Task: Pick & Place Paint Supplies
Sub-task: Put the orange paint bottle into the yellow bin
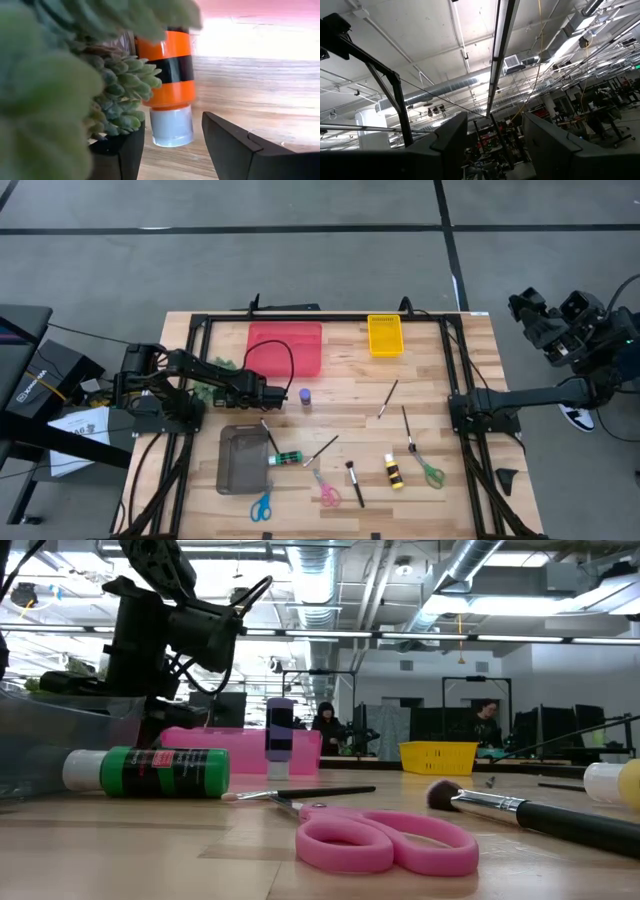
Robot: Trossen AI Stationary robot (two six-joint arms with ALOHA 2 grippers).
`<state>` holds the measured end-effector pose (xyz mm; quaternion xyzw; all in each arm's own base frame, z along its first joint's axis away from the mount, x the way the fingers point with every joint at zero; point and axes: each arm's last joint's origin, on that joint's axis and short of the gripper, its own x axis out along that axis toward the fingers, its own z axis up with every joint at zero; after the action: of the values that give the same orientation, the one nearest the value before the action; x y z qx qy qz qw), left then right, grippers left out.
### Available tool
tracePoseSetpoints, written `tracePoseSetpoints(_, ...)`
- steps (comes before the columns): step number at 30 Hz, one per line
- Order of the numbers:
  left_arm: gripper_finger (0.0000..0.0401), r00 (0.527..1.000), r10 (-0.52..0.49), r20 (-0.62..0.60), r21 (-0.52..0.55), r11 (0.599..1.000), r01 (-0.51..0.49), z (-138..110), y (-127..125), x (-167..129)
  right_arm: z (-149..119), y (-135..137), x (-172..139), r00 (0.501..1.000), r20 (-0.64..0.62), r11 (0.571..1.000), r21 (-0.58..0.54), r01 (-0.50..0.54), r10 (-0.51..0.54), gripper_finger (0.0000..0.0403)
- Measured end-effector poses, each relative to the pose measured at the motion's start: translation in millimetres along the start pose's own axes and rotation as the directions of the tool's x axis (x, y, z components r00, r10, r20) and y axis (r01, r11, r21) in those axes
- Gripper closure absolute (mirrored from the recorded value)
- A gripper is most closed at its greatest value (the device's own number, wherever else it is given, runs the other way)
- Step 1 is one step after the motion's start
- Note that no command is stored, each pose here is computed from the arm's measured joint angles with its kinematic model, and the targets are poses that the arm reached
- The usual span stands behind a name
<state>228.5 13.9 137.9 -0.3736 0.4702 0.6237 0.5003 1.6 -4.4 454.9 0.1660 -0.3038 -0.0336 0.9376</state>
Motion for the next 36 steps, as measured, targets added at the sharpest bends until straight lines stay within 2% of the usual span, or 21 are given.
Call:
tracePoseSetpoints(12, 0.0214, 1.000, -0.008, -0.022, -0.053, 0.999, 0.007, -1.5, 4.2, 11.1, -0.3, -0.1, 0.0, 1.000, -0.003, 1.000, 0.000, 0.001, -0.001, 0.0217)
tracePoseSetpoints(15, 0.0233, 1.000, -0.012, -0.028, -0.066, 0.998, 0.010, -1.7, 3.7, 11.3, -0.3, -0.1, 0.0, 1.000, -0.003, 1.000, 0.000, 0.001, -0.001, 0.0217)
tracePoseSetpoints(20, 0.0288, 0.999, -0.017, -0.041, -0.068, 0.998, 0.015, -2.1, 3.2, 11.4, -0.1, 0.0, 0.0, 1.000, -0.001, 1.000, 0.000, 0.000, 0.000, 0.0217)
tracePoseSetpoints(28, 0.0290, 0.997, -0.040, -0.068, -0.066, 0.997, 0.035, -3.6, -1.6, 5.7, 0.0, 0.0, 0.0, 1.000, 0.000, 1.000, 0.001, 0.000, 0.000, 0.0217)
tracePoseSetpoints(31, 0.0290, 0.989, -0.088, -0.116, -0.069, 0.994, 0.081, -5.3, -5.6, -2.0, 0.7, 0.2, 0.0, 1.000, 0.007, 1.000, 0.009, -0.002, 0.002, 0.0217)
tracePoseSetpoints(36, 0.0290, 0.978, -0.165, -0.130, -0.064, 0.985, 0.158, -7.9, -2.2, -15.8, 0.8, 0.2, 0.0, 1.000, 0.008, 1.000, 0.009, -0.003, 0.003, 0.0217)
